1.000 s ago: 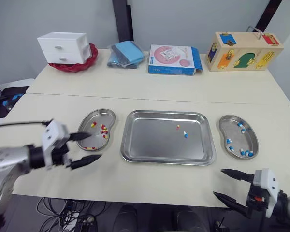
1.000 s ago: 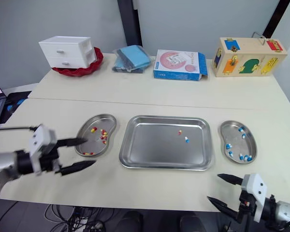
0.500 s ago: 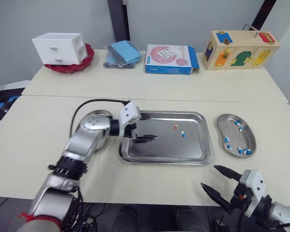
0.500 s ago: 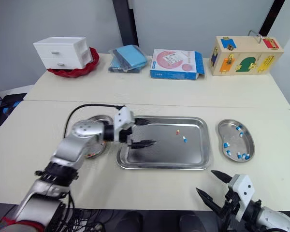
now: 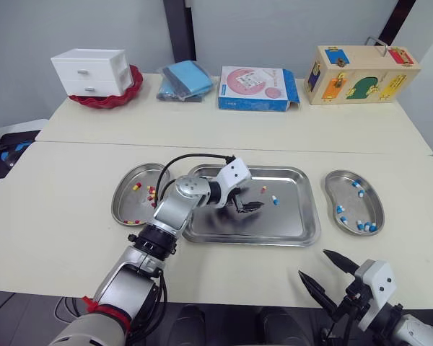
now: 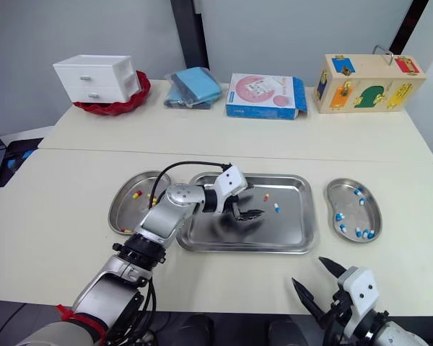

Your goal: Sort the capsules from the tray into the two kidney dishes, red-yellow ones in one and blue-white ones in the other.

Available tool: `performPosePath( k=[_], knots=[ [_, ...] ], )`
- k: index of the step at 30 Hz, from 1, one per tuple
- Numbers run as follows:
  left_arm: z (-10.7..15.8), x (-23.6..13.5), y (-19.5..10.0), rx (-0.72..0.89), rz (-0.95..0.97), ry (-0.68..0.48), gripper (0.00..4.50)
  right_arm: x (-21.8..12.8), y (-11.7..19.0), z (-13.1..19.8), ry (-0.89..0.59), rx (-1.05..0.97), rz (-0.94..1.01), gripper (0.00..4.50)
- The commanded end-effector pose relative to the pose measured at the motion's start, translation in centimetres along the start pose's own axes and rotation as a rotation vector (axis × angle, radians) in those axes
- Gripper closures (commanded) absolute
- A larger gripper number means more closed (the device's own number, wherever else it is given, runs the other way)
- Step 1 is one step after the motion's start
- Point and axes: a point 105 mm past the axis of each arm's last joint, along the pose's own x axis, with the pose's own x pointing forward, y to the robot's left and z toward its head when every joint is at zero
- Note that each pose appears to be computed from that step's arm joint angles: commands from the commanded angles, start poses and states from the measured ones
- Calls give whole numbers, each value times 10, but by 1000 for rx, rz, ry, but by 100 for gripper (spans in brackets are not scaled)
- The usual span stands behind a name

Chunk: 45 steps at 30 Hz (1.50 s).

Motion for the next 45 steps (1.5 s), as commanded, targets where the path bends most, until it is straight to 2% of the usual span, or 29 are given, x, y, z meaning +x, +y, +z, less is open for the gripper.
performPosePath(
  k=[1,13,16,28,36,45],
  knots=[
    [15,11,3,52,29,-7,0,0,3,12,-43,-29,-11,4],
    [8,28,-5,87,5,74,0,-1,2,15,-41,-32,-33,4],
    [3,28,-4,86,6,90,55,-1,3,15,-41,-30,-38,0],
    [1,28,-3,33,6,92,448,0,5,13,-34,-28,-35,0],
    [0,21,0,16,-9,85,448,-1,6,14,-33,-52,-11,0],
    [20,-8,-2,-16,-105,-49,448,1,19,23,-47,-100,91,0]
  ],
)
